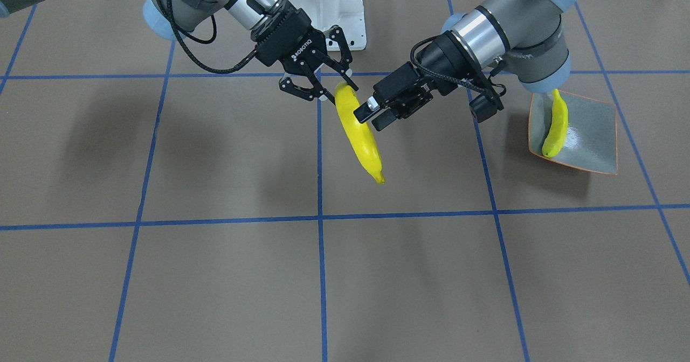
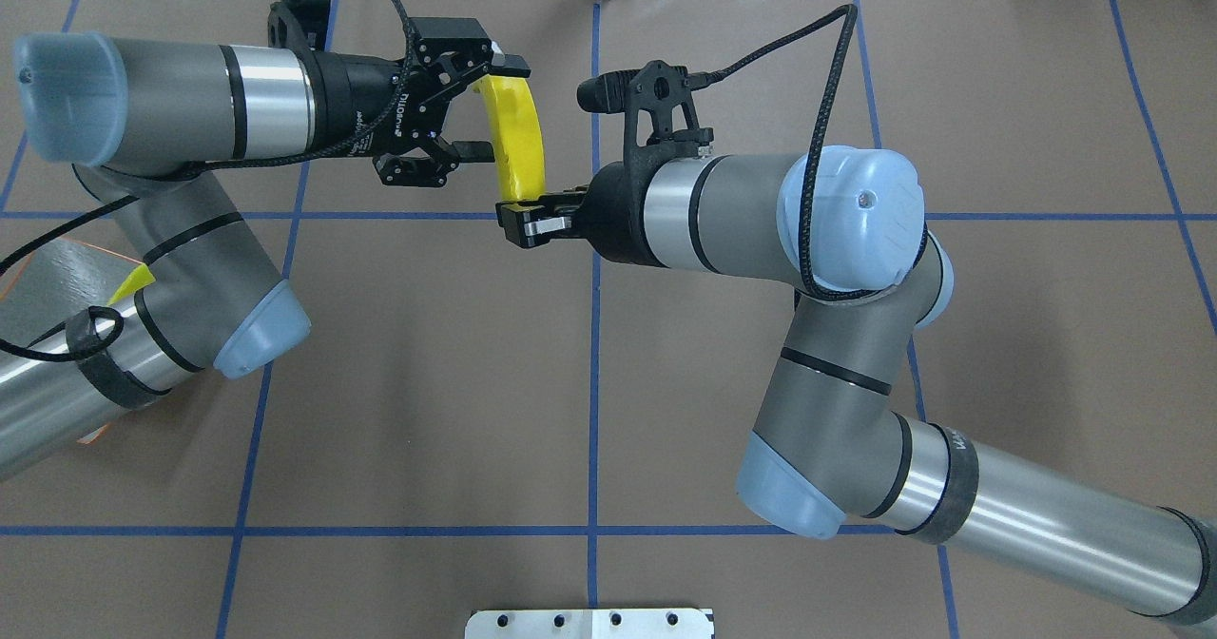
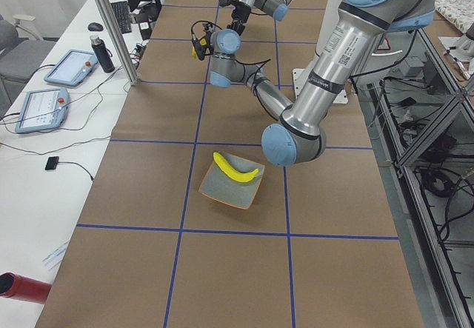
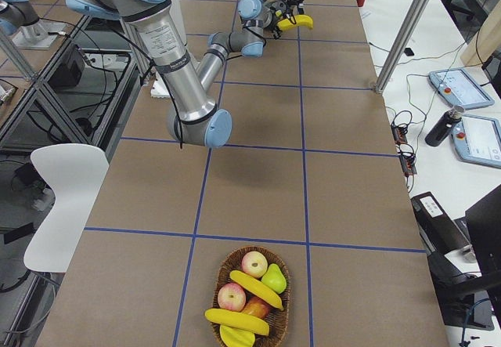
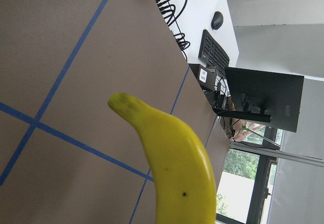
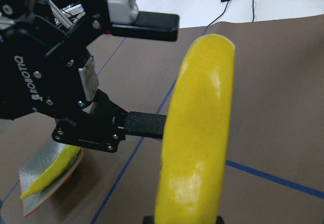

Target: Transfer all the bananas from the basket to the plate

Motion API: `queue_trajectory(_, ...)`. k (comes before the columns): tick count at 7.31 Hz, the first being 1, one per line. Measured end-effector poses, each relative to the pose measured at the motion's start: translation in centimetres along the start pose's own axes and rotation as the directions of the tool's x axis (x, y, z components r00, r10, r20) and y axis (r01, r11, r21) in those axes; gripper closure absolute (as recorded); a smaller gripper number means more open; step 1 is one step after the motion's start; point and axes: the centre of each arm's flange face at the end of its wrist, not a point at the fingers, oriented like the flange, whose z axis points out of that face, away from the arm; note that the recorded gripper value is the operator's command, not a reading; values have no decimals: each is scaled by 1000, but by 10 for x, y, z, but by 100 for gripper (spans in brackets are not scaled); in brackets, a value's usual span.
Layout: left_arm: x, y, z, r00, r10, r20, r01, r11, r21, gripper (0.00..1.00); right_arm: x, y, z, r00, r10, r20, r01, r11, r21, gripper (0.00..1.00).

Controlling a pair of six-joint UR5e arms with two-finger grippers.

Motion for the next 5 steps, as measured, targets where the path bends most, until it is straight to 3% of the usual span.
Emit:
queue_trajectory(1, 0, 3, 1, 1000, 3, -3, -3, 1000, -5, 78, -3, -1, 0, 1000, -1, 4, 1, 1000, 2, 100)
queue_trajectory(2, -1, 8, 2, 1000, 10, -12, -10, 1000, -16, 100, -5, -2, 0, 1000, -1, 7, 1, 1000, 4, 100)
queue_trajectory(4, -5, 14, 1, 999, 36, -35, -38, 999, -32, 100, -10, -5, -1, 1000, 6, 15, -7, 1000, 9, 1)
queue_trajectory(5, -6, 16, 0, 998, 49, -43, -50, 998, -37, 100, -13, -7, -2, 999, 50, 21, -50, 999, 15, 0)
